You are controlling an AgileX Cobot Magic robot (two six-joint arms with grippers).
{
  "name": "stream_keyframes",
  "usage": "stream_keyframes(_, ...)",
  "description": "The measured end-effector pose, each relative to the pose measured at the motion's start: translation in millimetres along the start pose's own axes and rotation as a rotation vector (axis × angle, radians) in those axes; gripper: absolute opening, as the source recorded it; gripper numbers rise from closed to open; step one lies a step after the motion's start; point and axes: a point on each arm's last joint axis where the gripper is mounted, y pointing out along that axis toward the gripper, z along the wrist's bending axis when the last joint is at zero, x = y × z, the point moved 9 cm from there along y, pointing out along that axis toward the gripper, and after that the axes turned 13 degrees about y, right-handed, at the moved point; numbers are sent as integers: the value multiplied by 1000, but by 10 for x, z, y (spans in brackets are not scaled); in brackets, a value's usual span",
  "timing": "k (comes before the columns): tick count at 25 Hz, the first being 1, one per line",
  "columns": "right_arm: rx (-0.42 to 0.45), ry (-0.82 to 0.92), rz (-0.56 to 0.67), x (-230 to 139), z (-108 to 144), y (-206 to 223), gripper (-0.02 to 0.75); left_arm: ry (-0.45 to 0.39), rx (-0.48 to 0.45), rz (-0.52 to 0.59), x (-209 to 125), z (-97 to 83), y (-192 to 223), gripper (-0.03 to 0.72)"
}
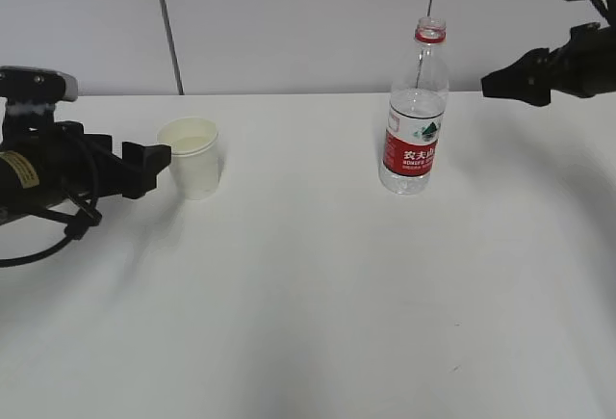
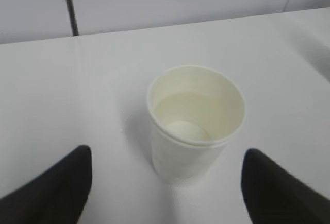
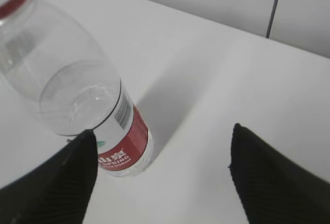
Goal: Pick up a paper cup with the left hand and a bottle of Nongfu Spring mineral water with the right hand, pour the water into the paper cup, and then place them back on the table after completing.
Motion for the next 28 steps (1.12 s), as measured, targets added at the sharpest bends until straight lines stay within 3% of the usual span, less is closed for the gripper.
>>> stream_keyframes(7, -59, -37, -72, 293, 15, -198, 591, -83, 104, 176, 31, 180, -277, 542)
stream_keyframes(13, -71, -45, -105, 423, 75, -320, 591, -187, 238, 450, 79, 415, -574, 524)
stream_keyframes(17, -72, -25, -128, 507, 127, -405, 591, -249, 295, 664, 127, 481, -835, 521)
stream_keyframes(22, -89, -10, -147, 567, 127, -459, 590, -260, 219, 889, 172, 338, -1114, 499)
stream_keyframes(28, -93, 49, -159, 595, 127, -487, 590, -236, 137, 1048, 90, 201, -1339, 490)
